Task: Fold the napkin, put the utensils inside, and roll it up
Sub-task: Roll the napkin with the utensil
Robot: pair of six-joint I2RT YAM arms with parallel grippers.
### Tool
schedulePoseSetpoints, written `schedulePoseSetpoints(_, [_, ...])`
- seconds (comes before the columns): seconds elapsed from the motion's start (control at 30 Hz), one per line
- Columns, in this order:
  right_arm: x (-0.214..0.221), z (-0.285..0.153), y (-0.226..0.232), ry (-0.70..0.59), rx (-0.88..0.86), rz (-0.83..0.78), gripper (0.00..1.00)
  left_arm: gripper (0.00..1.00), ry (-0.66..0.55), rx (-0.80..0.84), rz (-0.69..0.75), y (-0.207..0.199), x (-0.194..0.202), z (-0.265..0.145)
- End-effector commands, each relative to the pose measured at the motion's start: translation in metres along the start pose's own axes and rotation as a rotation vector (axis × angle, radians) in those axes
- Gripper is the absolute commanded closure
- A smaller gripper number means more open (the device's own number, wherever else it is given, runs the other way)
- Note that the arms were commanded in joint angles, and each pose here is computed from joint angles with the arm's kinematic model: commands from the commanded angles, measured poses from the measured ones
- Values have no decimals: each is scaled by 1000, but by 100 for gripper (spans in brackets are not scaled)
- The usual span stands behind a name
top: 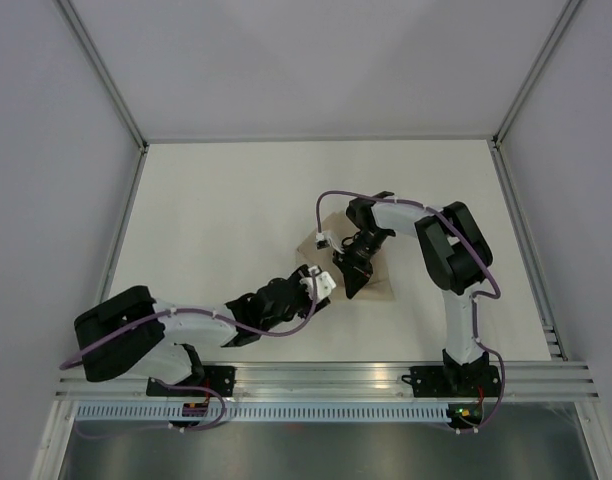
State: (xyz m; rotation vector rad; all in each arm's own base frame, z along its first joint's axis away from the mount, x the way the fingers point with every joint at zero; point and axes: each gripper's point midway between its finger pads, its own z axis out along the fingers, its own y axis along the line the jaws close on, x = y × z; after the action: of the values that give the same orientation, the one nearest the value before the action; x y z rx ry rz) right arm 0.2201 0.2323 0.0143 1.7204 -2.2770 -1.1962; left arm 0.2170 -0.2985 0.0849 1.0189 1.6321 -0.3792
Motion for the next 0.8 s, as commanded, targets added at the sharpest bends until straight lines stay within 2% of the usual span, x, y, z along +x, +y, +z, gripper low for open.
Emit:
schedulePoseSetpoints(0.0, [31, 19, -46, 123, 93, -37, 94, 34, -78, -16, 190, -4, -35, 18])
schedulePoseSetpoints(0.13, [30, 17, -47, 119, 92, -28, 94, 29, -45, 41, 312, -28, -25, 34])
schedulePoseSetpoints(0.4, [31, 17, -48, 123, 88, -18, 95, 28, 3, 97, 436, -40, -14, 56])
schedulePoseSetpoints(0.63, [31, 17, -48, 119, 85, -15, 95, 30, 64, 111, 415, -41, 9, 65])
schedulePoseSetpoints(0.77, [32, 17, -49, 119, 84, -8, 95, 36, 90, 130, 374, -44, 20, 65])
